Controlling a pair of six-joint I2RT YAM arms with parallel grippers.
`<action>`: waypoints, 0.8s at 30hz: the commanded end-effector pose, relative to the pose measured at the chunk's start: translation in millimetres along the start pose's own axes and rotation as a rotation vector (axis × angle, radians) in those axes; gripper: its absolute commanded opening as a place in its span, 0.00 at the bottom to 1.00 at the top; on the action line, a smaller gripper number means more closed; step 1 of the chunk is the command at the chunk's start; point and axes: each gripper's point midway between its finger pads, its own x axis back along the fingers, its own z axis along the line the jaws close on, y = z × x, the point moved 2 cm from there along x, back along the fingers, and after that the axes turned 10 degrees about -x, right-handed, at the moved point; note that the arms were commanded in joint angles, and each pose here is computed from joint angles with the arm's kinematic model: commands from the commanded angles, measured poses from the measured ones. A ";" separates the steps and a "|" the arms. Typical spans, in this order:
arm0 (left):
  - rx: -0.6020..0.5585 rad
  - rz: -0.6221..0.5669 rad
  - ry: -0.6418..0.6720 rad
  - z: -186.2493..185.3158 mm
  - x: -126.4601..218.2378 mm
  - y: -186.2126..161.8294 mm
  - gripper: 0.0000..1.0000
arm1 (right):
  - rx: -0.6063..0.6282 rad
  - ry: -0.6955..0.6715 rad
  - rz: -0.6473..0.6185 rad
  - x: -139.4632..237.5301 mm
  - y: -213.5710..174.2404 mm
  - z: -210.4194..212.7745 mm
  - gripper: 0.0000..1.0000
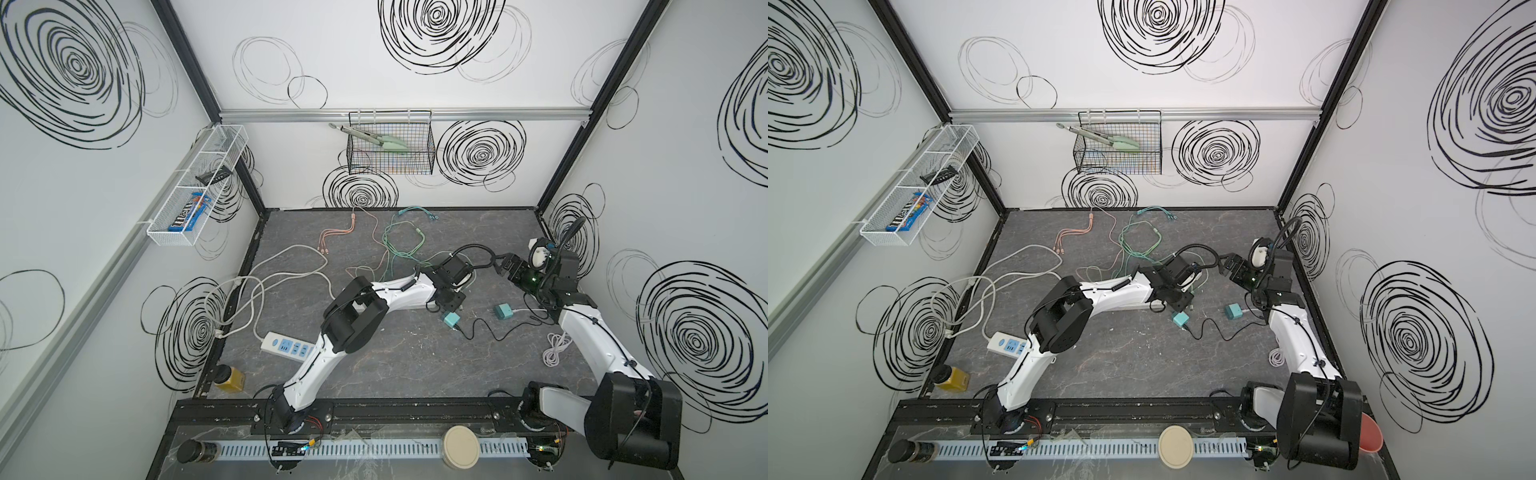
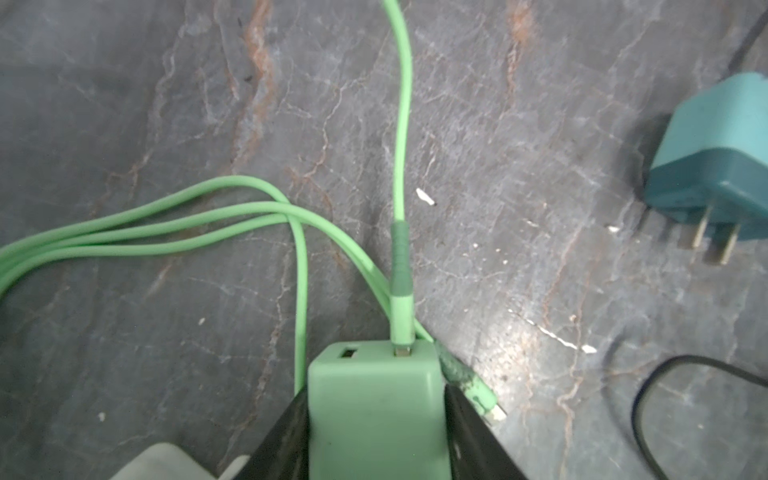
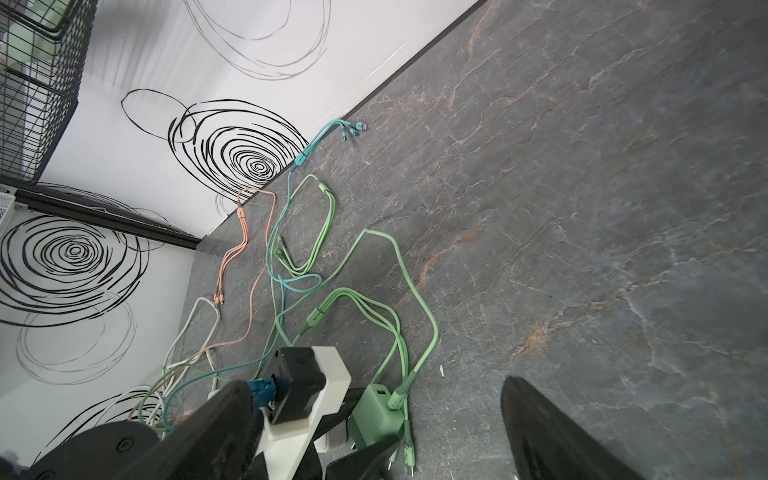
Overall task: Insert the plug
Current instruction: 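Carry the green block toward the strip with the left while the right draws back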
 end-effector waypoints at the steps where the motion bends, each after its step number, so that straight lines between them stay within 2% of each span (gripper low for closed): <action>1: 0.008 -0.002 -0.008 0.7 7.8 4.5 0.37 | 0.002 -0.034 -0.006 3.5 -2.7 -7.2 0.97; 6: 0.003 -0.062 -0.016 0.8 36.7 22.2 0.14 | 0.008 -0.015 -0.002 4.5 -2.4 -4.6 0.97; 10: 0.001 -0.187 -0.027 -0.8 90.2 48.9 0.00 | 0.017 0.070 0.019 5.2 -9.7 5.1 0.97; 15: 0.046 -0.405 -0.031 9.1 178.7 75.0 0.00 | 0.023 0.133 0.038 4.2 -18.6 9.2 0.97; 20: 0.107 -0.526 -0.052 26.6 240.0 84.1 0.00 | 0.020 0.203 0.094 -4.9 -37.4 16.9 0.99; 24: 0.107 -0.642 -0.059 31.8 291.1 98.9 0.00 | 0.082 0.267 0.184 -21.8 -64.3 34.5 0.98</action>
